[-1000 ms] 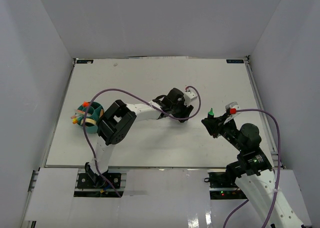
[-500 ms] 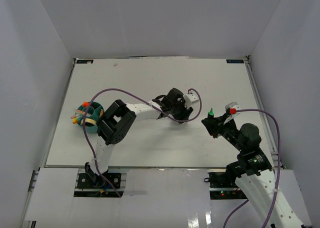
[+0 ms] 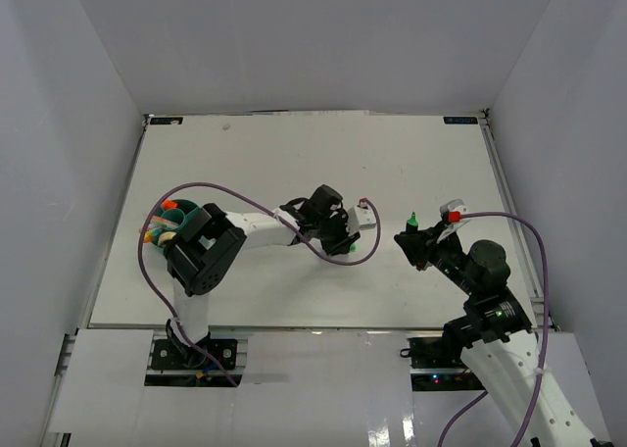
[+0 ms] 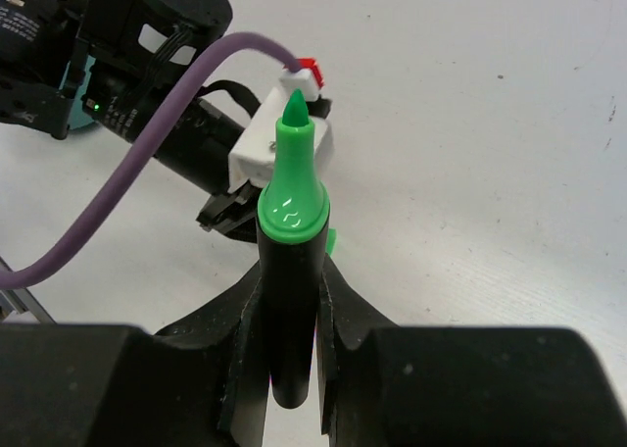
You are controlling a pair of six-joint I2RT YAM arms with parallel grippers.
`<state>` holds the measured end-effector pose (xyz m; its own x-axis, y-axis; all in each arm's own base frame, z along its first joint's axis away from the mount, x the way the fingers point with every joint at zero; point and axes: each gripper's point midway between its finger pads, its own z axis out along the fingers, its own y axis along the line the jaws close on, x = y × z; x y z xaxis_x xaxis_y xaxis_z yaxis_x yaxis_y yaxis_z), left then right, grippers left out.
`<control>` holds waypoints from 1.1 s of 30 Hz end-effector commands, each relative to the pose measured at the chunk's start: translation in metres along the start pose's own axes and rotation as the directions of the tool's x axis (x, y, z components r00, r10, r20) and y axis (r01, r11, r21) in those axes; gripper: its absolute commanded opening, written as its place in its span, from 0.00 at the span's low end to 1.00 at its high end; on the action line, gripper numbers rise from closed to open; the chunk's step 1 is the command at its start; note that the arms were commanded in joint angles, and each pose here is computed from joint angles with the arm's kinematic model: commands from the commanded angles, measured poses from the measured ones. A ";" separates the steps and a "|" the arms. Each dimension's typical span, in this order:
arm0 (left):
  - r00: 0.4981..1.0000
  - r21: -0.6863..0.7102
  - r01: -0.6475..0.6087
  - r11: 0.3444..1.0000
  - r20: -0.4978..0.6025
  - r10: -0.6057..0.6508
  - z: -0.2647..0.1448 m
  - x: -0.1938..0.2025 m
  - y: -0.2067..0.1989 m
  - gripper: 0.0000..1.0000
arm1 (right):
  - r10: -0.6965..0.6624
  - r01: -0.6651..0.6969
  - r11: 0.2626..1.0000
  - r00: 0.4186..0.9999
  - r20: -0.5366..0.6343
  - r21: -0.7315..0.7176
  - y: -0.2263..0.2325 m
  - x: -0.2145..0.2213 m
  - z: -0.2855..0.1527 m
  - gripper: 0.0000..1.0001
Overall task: Sort the stationery into containers
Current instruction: Move the pen cap to the center of the board.
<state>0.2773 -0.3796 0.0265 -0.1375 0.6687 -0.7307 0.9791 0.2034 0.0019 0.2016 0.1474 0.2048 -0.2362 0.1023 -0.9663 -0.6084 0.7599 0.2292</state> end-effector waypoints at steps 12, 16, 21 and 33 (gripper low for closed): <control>0.969 0.044 -0.104 0.994 -0.221 0.111 -0.052 0.081 -0.023 0.51 | 0.018 -0.015 0.998 0.999 0.047 -0.054 0.010 -0.012 0.005 0.08; 0.977 0.012 -0.053 0.999 -0.209 0.054 -0.053 0.075 -0.015 0.59 | 0.016 -0.014 0.998 0.999 0.047 -0.054 0.009 -0.012 0.004 0.08; 0.973 -0.064 0.065 0.996 -0.219 -0.078 -0.051 0.078 -0.011 0.70 | 0.018 -0.015 0.998 0.999 0.047 -0.054 0.009 -0.010 0.005 0.08; 0.943 -0.222 0.271 0.937 -0.133 -0.304 -0.049 0.075 0.001 0.76 | 0.016 -0.014 0.998 0.999 0.039 -0.055 0.009 -0.007 0.005 0.08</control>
<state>0.2643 -0.3208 0.0244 -0.3249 0.6654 -0.6721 0.9120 0.4086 -0.0364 0.2007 0.1542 0.2014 -0.2602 0.1229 -0.9577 -0.6248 0.7348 0.2641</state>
